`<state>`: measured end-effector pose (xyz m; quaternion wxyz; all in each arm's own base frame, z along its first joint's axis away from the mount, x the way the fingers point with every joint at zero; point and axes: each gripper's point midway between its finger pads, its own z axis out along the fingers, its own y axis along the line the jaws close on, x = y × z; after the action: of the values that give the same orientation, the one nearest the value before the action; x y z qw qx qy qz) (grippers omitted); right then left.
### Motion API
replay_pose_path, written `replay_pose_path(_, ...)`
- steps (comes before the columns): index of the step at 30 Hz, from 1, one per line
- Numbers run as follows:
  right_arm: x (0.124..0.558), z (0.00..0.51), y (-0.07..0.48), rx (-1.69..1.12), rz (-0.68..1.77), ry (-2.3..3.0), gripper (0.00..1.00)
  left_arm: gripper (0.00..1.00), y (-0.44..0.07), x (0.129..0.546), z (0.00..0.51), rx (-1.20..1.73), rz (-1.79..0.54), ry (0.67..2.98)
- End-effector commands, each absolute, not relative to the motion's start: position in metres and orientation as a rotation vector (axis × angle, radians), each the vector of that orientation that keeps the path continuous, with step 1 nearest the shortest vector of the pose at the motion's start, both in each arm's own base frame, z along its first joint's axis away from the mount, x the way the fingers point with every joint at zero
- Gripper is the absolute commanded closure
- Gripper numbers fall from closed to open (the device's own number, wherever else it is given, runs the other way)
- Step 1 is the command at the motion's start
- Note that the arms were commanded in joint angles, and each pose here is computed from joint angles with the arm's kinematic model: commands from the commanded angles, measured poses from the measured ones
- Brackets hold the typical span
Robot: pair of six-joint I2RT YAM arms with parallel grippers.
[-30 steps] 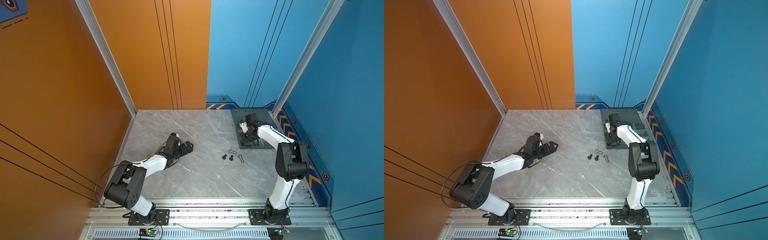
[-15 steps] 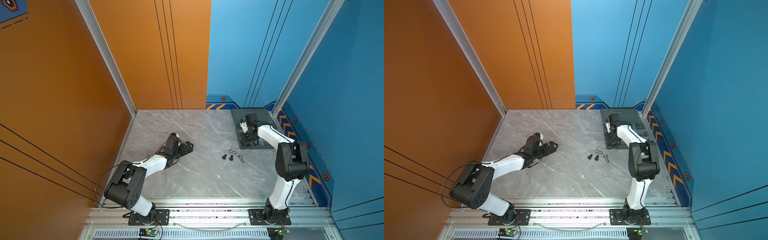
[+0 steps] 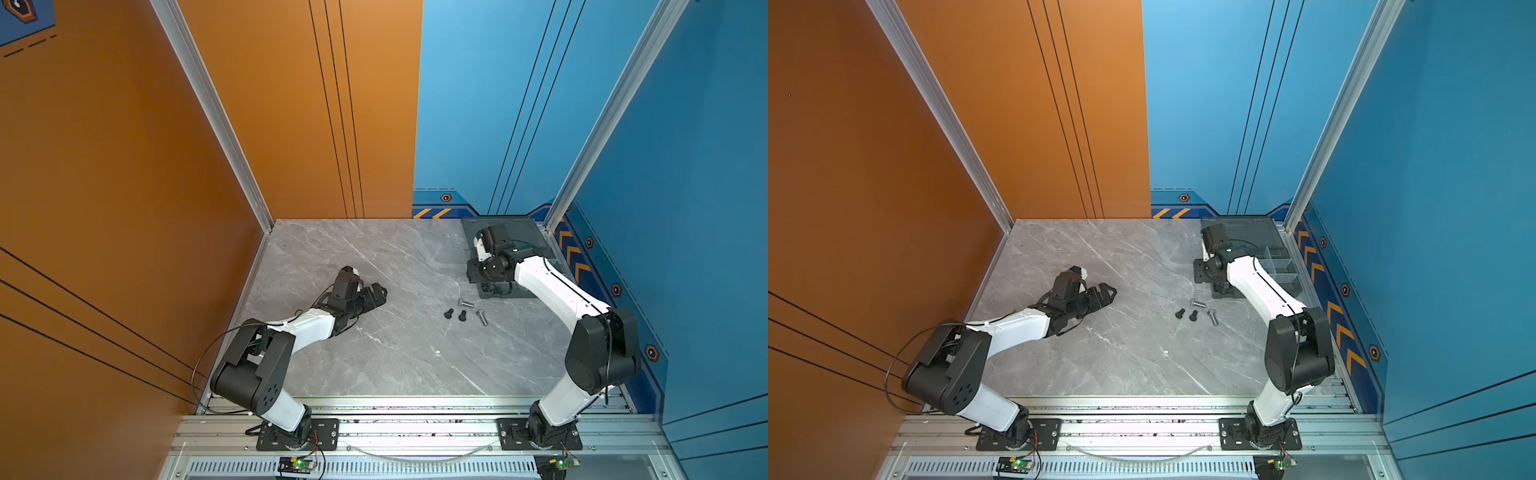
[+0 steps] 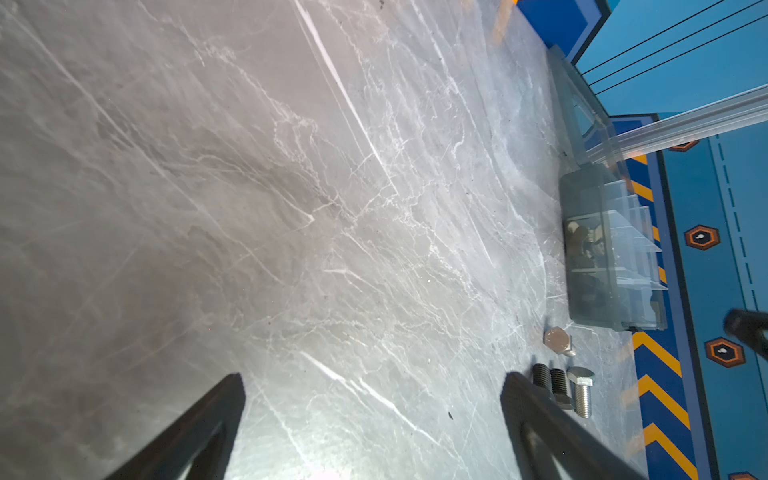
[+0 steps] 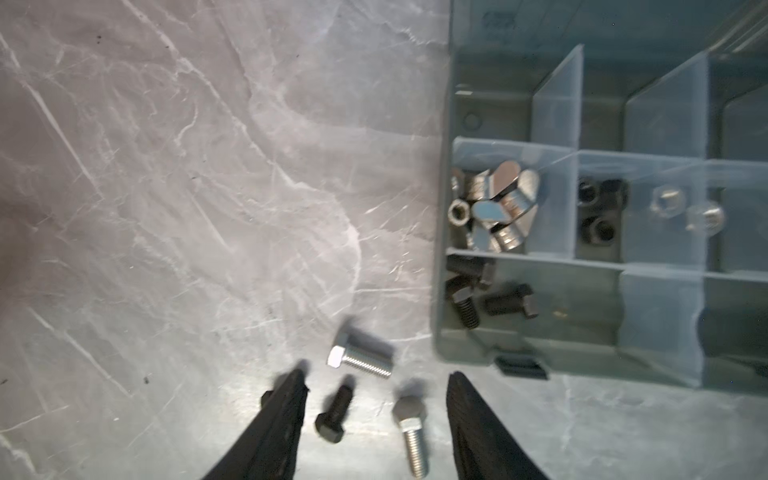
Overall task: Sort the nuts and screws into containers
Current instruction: 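Move the open right gripper back over the remaining black bolts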
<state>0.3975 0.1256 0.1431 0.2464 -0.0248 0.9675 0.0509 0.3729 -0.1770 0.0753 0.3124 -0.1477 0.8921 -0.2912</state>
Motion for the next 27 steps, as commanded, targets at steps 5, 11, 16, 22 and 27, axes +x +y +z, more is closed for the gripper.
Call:
replay_pose_path(5, 0.359, 0.100, 0.136, 0.336, 0.167, 2.782, 0.42, 0.02, -0.214, 0.380, 0.086, -0.227, -0.756, 2.368)
replay_pose_path(11, 0.339, 0.080, 0.139, 0.386, 0.159, 2.825, 0.41, 0.02, -0.252, 0.375, 0.082, -0.016, -0.676, 2.427)
replay_pose_path(16, 0.326, 0.071, 0.145, 0.394, 0.173, 2.857, 0.42, 0.02, -0.266, 0.374, 0.078, 0.030, -0.686, 2.442)
replay_pose_path(22, 0.316, 0.054, 0.146, 0.432, 0.145, 2.876, 0.45, 0.02, -0.265, 0.373, 0.077, 0.036, -0.693, 2.449)
replay_pose_path(27, 0.313, 0.040, 0.145, 0.442, 0.100, 2.894, 0.47, 0.02, -0.264, 0.373, 0.076, 0.046, -0.690, 2.460)
